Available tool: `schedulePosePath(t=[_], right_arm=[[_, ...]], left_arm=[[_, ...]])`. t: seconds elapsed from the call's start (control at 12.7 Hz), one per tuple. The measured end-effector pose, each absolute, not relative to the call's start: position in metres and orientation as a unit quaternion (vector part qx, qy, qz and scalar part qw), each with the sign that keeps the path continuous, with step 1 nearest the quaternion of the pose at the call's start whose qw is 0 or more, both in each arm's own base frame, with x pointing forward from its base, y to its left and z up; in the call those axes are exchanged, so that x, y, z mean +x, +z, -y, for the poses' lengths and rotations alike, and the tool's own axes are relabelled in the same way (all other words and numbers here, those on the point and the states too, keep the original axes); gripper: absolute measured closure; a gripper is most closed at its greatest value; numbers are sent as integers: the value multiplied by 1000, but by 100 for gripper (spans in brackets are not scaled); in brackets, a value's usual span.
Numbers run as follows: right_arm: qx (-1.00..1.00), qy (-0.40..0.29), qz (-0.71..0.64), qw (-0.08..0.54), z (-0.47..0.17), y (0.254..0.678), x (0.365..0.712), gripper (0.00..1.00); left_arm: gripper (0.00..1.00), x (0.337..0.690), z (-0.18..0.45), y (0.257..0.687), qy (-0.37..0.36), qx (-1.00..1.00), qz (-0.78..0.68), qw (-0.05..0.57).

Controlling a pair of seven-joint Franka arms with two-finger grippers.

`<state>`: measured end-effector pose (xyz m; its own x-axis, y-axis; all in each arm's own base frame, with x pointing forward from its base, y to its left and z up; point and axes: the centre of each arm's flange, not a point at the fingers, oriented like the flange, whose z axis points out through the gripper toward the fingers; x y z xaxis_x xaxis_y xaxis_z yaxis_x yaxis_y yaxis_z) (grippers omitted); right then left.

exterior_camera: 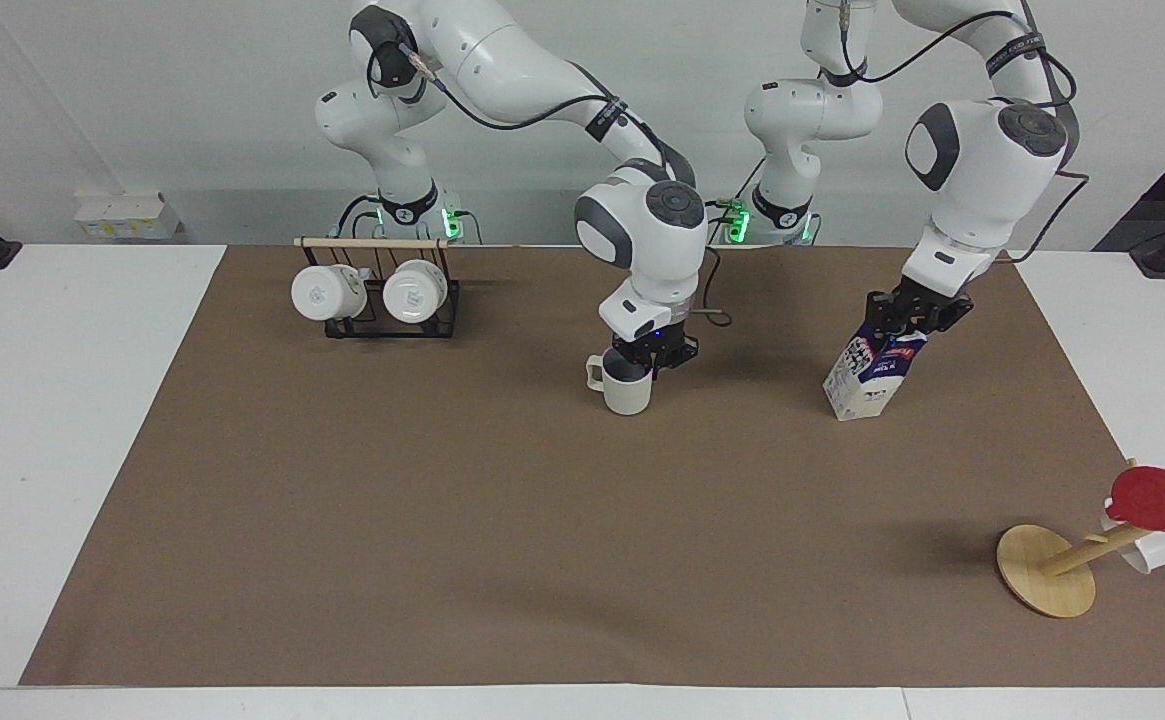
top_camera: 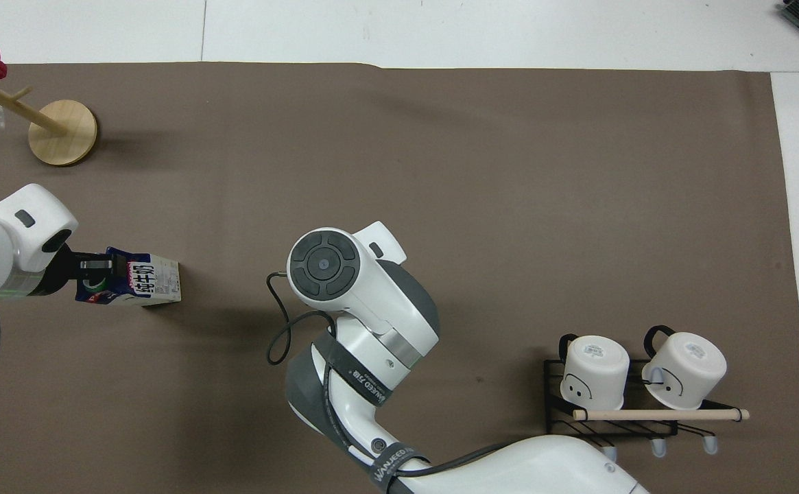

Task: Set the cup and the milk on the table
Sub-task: 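Carry the mug to table center while the left gripper carries the carton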

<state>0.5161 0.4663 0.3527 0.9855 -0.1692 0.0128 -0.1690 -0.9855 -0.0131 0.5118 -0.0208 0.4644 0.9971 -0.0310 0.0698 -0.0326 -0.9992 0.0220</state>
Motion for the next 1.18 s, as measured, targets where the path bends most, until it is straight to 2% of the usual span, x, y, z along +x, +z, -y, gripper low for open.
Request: schedulePosePath(t=[0.16, 0.47, 0.55, 0.87, 1.18], right_arm=[[-996, -14, -85, 14, -468, 362, 519, 55], [-994, -45, -93, 41, -466, 413, 526, 8], [-992, -54, -101, 46, -455, 433, 531, 0], [-988, -62, -136, 32, -355, 527, 555, 0], [-989, -66, -130, 12, -241, 583, 566, 0]], left_arm=[[53, 513, 20, 470, 33, 999, 14, 14], [54, 518, 28, 496, 36, 998, -2, 42], [54, 519, 36, 501, 37, 998, -10, 46], [54, 513, 129, 511, 36, 997, -38, 57], [54, 484, 223, 513, 27, 997, -38, 64]])
